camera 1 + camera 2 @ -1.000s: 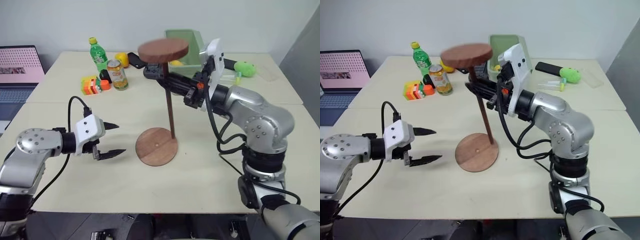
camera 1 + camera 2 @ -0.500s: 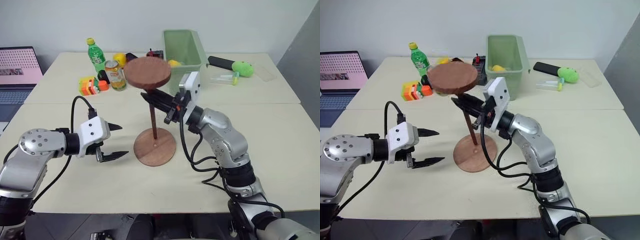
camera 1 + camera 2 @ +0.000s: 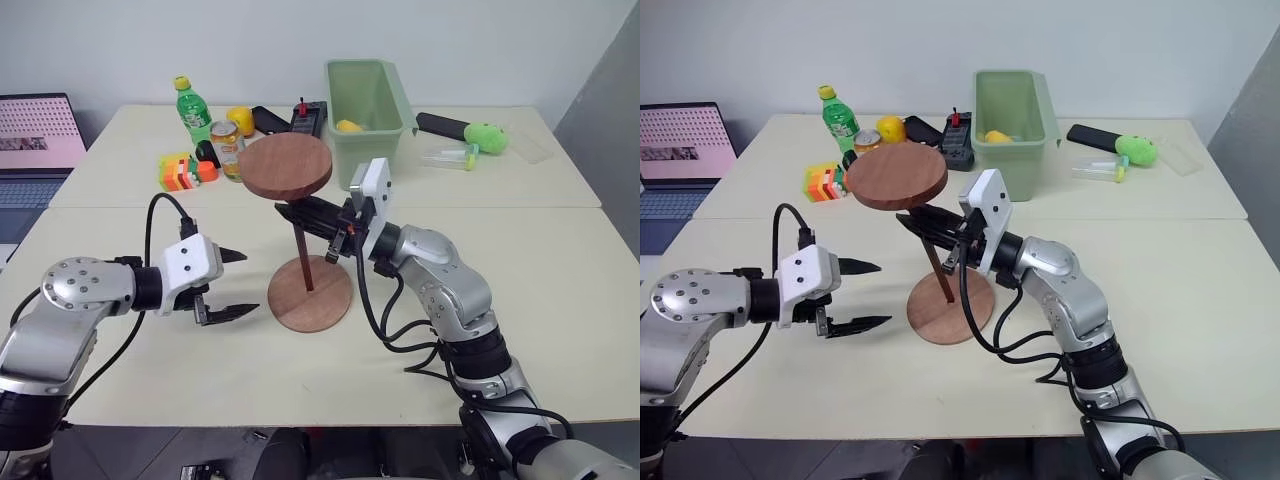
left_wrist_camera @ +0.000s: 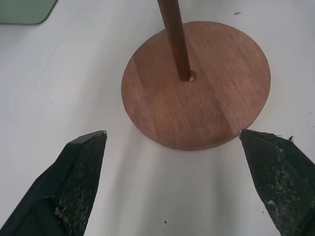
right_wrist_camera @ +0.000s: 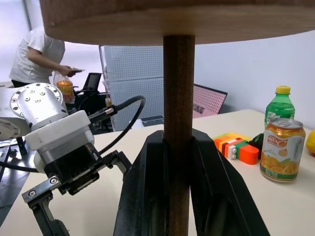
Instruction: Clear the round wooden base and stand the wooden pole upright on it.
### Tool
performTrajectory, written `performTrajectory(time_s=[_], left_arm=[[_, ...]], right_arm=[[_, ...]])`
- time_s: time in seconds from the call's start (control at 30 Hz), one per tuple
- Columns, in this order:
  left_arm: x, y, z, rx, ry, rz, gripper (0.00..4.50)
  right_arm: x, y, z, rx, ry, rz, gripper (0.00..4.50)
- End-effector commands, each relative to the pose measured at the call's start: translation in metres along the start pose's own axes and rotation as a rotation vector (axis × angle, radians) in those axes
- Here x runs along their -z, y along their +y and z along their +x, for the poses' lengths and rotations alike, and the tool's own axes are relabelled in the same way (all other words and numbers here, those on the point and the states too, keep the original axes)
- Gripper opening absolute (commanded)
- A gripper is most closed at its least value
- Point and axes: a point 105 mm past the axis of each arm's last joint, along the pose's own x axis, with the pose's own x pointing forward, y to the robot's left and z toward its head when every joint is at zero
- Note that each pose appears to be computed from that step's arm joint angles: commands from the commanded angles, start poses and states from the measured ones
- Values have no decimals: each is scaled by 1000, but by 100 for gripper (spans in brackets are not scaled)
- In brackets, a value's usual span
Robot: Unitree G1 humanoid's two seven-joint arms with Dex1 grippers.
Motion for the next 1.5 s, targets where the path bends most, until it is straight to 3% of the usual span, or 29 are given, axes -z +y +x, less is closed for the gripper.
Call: performTrajectory(time_s=[0.03, 0.4, 0.87, 1.5], left_arm=[[-7, 5, -5, -13, -9, 42, 450], [-4, 5, -7, -14, -5, 49, 450], [-3, 4, -4, -10, -10, 58, 450], [-1, 5, -3, -13, -12, 60, 450]], right_arm=[[-4, 7, -1, -32, -20, -7, 21], [6, 21, -5, -95, 19, -2, 21], [14, 1, -6, -11, 64, -64, 21], [26, 22, -8, -107, 120, -61, 21]])
